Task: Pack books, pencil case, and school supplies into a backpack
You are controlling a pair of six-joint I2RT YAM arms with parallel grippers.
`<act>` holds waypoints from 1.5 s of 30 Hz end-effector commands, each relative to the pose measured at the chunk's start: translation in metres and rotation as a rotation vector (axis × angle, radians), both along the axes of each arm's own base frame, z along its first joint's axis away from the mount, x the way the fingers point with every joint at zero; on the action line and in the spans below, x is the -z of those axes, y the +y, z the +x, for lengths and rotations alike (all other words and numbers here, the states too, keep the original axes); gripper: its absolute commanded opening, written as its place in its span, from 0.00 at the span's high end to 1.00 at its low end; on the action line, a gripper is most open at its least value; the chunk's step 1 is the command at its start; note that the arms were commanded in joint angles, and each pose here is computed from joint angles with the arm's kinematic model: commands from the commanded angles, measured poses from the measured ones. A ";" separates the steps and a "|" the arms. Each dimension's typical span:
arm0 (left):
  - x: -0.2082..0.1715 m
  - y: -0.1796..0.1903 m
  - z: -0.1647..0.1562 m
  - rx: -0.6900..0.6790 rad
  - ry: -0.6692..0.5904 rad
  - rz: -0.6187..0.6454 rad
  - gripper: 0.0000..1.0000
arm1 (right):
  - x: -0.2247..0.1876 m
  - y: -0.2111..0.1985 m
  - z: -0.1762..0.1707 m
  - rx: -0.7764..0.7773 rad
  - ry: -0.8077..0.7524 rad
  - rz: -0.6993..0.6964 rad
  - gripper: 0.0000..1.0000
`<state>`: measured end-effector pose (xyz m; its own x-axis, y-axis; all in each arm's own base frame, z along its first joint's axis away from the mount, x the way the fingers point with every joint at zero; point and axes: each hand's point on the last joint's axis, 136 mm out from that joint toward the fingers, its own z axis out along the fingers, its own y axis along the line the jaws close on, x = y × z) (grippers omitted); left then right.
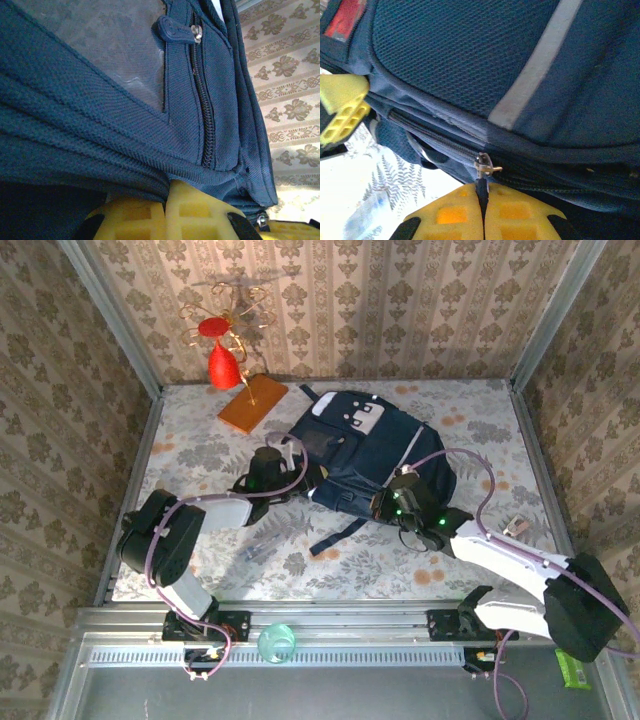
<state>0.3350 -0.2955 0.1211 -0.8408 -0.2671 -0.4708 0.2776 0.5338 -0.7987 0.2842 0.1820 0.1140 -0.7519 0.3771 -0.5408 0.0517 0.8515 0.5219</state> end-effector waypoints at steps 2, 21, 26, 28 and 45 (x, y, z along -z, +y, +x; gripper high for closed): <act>-0.009 0.067 0.050 -0.233 -0.093 0.106 1.00 | 0.025 -0.069 -0.016 0.112 0.084 -0.277 1.00; -0.002 0.103 0.065 -0.265 -0.094 0.220 1.00 | 0.006 -0.108 -0.026 0.092 0.123 -0.450 1.00; -0.001 0.109 0.068 -0.271 -0.094 0.233 1.00 | 0.001 -0.107 -0.022 0.067 0.104 -0.424 1.00; 0.000 0.110 0.069 -0.271 -0.091 0.236 1.00 | -0.007 -0.090 -0.017 0.005 0.052 -0.355 1.00; -0.072 0.026 -0.013 0.207 -0.765 0.445 0.42 | -0.056 -0.020 -0.009 -0.215 -0.063 -0.038 1.00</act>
